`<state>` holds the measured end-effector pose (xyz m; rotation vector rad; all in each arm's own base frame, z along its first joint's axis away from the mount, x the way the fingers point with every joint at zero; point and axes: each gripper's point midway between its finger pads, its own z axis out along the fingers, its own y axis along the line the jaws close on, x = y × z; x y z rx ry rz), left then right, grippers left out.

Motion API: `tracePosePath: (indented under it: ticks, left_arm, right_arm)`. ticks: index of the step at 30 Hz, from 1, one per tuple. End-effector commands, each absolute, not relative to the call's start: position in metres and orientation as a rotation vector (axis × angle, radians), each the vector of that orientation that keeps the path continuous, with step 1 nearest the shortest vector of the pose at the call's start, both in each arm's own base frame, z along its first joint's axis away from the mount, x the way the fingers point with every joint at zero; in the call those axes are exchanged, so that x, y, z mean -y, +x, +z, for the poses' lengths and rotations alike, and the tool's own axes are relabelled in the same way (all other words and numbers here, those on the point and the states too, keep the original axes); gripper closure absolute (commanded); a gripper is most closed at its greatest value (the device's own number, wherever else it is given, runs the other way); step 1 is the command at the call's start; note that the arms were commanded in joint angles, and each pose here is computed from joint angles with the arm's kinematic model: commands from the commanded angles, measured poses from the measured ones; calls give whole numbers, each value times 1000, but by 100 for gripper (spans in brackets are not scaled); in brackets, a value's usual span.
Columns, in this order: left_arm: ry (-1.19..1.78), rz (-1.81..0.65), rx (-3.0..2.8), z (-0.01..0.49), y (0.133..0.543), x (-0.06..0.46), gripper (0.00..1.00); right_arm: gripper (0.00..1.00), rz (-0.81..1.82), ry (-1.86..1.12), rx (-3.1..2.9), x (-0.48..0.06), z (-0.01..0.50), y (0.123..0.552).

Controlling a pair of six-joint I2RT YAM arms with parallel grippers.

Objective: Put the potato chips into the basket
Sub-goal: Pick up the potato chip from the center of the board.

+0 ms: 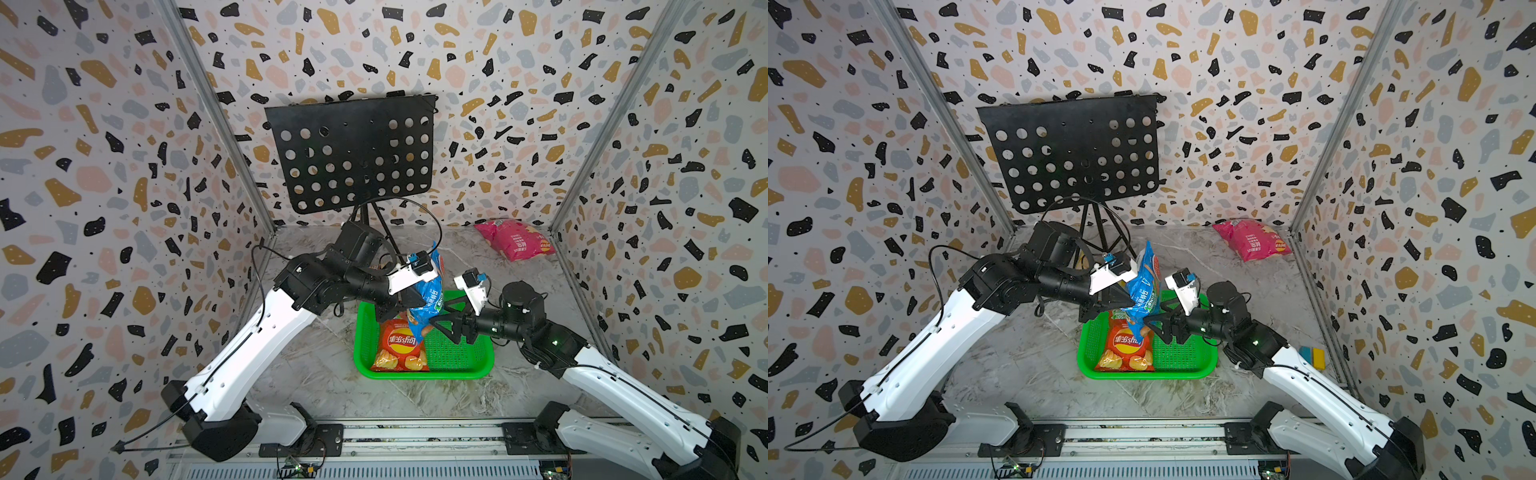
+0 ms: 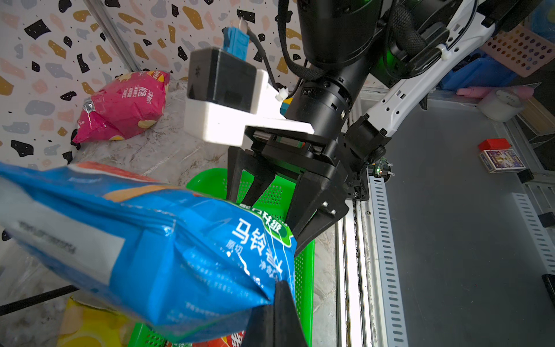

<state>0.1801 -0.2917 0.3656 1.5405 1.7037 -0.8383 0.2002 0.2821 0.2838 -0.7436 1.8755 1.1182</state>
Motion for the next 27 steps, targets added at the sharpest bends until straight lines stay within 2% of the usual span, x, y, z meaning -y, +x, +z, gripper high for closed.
tracePosePath:
  ticks: [1,5,8,11,22,27]
  left_arm:
    - [1541,-895,-1648,373,176,299,100]
    - [1544,-914,-1645,373,174,301,100]
    - [1547,-922,-1643,374,173,301,100]
    - [1549,-926,-1641,374,173,301,100]
    - [1541,-879,-1647,373,177,298,100]
    - [1519,-829,-1662,373,183,295,100]
  right_arm:
    - [23,1110,-754,-1784,-287,300,205]
    - [29,1112,-772,-1755,-290,302,207]
    - [41,1129,-794,-1729,-294,305,205]
    - [58,1127,-804,-1715,-295,307,205]
    - [100,1088,-776,-1725,-288,307,207]
    - [100,1054,-744,-1744,-278,308,206]
